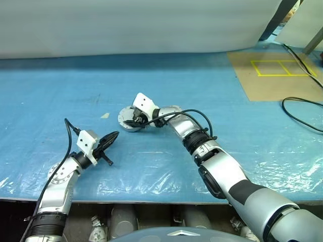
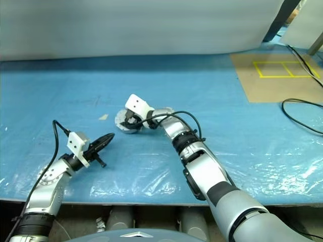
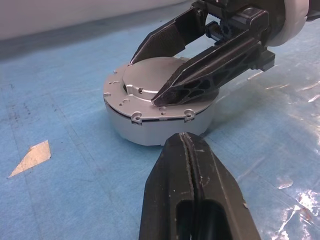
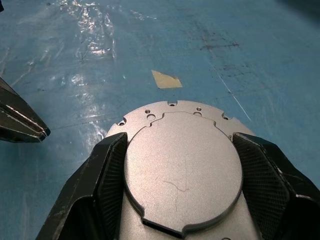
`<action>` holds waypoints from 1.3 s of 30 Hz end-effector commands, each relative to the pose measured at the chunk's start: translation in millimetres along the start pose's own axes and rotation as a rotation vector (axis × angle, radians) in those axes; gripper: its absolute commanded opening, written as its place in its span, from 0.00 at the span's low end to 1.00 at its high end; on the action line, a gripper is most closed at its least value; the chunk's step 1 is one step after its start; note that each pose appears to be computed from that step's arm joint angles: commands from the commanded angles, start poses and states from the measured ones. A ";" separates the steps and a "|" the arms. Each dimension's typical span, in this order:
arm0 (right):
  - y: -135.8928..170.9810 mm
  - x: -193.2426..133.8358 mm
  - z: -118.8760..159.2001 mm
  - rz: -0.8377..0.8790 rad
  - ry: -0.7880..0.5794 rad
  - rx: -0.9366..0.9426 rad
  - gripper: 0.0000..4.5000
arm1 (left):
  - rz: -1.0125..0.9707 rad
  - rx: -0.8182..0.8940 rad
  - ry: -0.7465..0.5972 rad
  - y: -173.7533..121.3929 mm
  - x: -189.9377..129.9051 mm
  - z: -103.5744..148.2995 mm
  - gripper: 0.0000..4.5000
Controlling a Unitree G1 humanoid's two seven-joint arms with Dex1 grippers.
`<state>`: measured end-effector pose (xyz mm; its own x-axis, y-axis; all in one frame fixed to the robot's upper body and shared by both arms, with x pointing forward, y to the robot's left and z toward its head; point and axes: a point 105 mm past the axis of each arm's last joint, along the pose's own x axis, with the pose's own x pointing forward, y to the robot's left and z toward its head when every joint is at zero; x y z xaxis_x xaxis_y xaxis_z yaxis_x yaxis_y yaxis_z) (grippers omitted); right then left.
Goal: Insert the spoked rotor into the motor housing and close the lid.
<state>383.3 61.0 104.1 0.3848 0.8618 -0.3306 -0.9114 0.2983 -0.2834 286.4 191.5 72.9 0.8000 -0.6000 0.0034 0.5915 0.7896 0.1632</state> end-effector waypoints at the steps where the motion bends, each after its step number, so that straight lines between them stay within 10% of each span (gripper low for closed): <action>1: -6.7 -2.9 -15.3 -0.047 0.059 -0.002 0.66 | -0.001 0.023 -0.027 -0.1 1.2 6.2 0.00; 39: -11.9 1.8 -24.4 -0.147 0.071 0.183 0.66 | -0.024 0.025 -0.039 1.0 12.9 8.4 0.00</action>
<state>400.7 55.2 104.3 0.5119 0.8041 -0.3021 -0.8590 0.4756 -0.1897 295.0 186.2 72.2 0.7895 -0.6137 0.0073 0.6056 0.7808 0.1535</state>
